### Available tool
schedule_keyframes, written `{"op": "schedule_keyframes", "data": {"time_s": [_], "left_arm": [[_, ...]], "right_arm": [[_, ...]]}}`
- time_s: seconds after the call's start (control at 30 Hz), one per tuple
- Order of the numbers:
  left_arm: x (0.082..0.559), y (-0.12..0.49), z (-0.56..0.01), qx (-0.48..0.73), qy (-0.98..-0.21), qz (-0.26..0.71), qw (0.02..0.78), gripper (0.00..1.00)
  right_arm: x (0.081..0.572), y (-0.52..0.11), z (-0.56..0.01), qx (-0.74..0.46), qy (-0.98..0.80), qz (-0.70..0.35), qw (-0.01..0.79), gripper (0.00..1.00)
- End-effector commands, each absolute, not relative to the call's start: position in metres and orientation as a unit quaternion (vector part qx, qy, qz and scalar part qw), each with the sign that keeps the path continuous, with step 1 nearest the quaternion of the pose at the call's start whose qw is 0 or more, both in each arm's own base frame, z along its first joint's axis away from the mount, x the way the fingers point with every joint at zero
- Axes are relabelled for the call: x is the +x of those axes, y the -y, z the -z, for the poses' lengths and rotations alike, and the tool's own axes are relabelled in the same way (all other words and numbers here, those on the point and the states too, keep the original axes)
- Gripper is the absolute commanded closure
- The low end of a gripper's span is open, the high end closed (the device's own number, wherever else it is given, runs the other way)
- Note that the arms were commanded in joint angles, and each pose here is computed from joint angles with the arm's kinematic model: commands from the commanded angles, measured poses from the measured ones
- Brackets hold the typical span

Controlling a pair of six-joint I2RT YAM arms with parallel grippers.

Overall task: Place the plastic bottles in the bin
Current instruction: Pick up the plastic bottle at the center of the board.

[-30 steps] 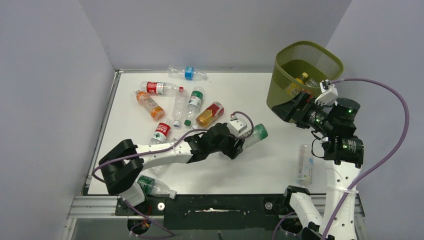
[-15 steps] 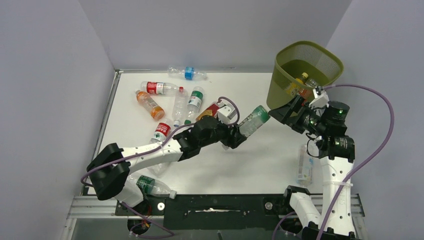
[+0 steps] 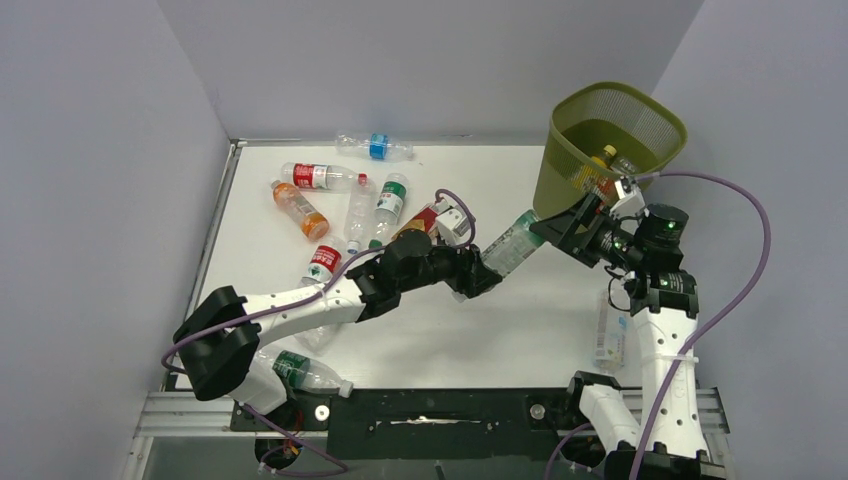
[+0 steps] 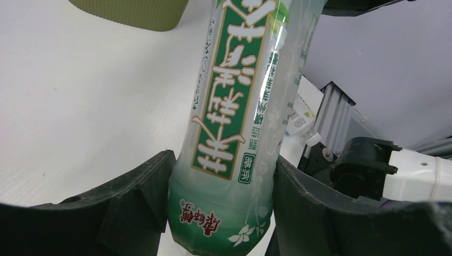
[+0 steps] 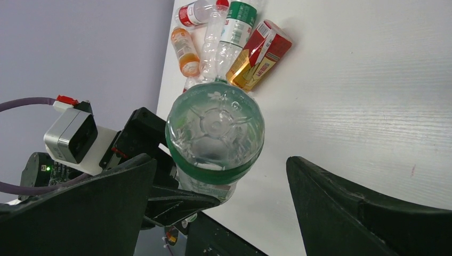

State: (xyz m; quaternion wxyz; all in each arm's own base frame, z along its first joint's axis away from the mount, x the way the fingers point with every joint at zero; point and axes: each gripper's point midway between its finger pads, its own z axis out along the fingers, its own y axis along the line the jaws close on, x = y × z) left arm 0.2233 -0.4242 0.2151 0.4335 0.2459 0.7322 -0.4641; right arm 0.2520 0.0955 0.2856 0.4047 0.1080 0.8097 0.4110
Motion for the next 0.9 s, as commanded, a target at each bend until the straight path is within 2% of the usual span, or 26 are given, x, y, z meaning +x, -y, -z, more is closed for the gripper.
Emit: {"op": "schedule_keyframes", "data": {"time_s": [0.0, 0.23, 0.47, 0.63, 0.87], "left_arm": [[0.216, 0.431, -0.272, 0.244, -0.673, 0.524, 0.461, 0.5], [0.208, 0.433, -0.271, 0.251, -0.669, 0.539, 0.446, 0.5], [0.204, 0.435, -0.272, 0.255, -0.665, 0.548, 0.438, 0.5], [0.202, 0.435, -0.27, 0.259, -0.667, 0.549, 0.432, 0.49], [0.208, 0.427, -0.263, 0.251, -0.695, 0.52, 0.429, 0.44]], "right_arm": [[0.256, -0.103, -0.296, 0.083, -0.794, -0.432, 0.419, 0.01], [0.259, -0.109, -0.295, 0.076, -0.793, -0.439, 0.415, 0.04], [0.258, -0.116, -0.293, 0.069, -0.794, -0.443, 0.411, 0.2], [0.257, -0.117, -0.292, 0.068, -0.794, -0.443, 0.41, 0.37], [0.257, -0.115, -0.298, 0.065, -0.796, -0.432, 0.418, 0.47]]}}
